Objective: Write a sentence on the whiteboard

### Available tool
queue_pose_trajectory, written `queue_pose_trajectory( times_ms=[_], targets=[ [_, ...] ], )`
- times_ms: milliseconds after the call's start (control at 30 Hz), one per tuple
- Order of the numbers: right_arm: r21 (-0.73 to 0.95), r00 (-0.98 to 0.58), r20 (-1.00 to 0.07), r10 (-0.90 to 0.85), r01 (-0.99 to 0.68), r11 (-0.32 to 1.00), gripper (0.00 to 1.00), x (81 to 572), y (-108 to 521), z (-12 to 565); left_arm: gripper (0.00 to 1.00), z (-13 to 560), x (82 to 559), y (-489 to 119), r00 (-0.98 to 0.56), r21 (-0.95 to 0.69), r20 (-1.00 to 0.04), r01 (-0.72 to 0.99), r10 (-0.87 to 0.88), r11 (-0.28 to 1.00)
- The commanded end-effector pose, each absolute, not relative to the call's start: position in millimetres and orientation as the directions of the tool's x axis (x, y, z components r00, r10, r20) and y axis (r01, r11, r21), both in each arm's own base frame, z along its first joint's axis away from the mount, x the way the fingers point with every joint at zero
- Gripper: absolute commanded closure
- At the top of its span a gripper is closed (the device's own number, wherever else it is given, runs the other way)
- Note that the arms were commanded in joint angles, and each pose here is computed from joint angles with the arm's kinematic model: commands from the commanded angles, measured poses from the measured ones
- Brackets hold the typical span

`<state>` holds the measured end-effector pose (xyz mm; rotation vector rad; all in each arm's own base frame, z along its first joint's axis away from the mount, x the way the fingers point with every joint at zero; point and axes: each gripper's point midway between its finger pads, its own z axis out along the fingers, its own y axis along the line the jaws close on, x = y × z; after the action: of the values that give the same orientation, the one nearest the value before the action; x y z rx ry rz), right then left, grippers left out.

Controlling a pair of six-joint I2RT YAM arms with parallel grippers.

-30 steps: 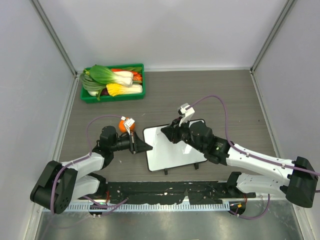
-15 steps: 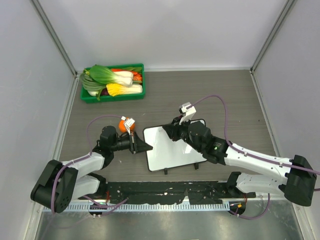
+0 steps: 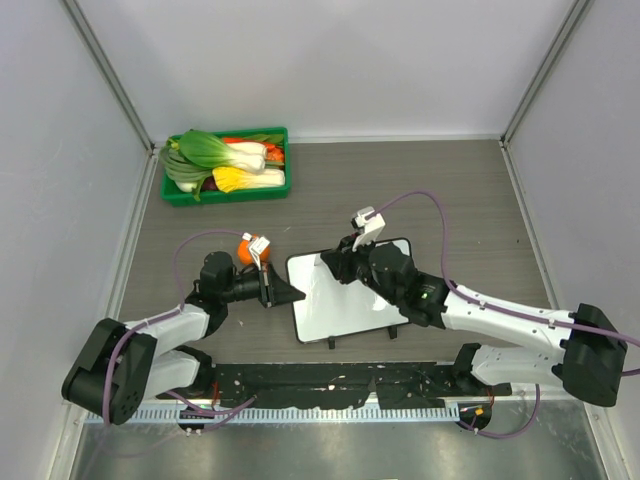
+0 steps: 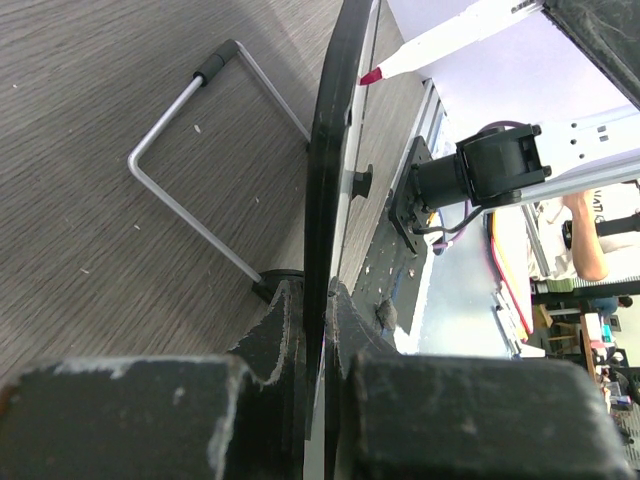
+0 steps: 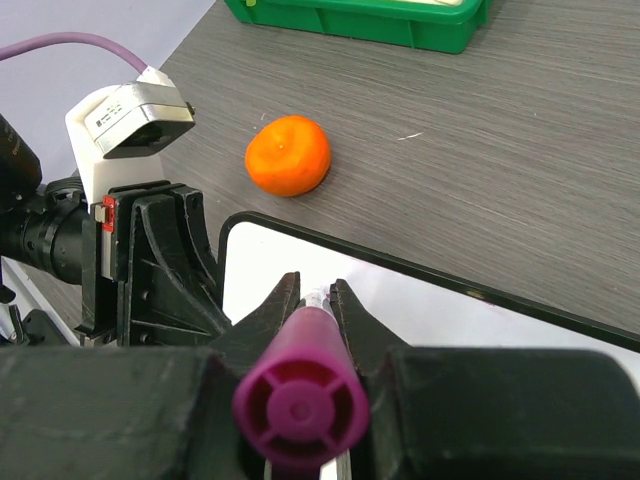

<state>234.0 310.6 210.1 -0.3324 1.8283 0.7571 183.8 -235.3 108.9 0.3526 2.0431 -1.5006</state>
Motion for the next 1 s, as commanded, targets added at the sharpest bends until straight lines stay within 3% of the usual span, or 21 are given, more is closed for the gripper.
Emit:
queue_pose_trajectory(
  times_ms=[0, 967],
  targets=[
    [0.352, -0.352, -0.921, 0.165, -0.578, 0.736, 0.99, 238.3, 321.4, 233.3, 1.00, 88.0, 199.6, -226.2, -0.774, -0.737, -0.618, 0.511, -0.135, 0.443],
    [0.341, -0.415, -0.903, 0.110, -0.536, 0.772, 0.99, 225.4, 299.5, 196.2, 1.00, 87.1, 200.6, -226.6, -0.777, -0.740, -0.614, 0.506, -0.137, 0.444]
  ],
)
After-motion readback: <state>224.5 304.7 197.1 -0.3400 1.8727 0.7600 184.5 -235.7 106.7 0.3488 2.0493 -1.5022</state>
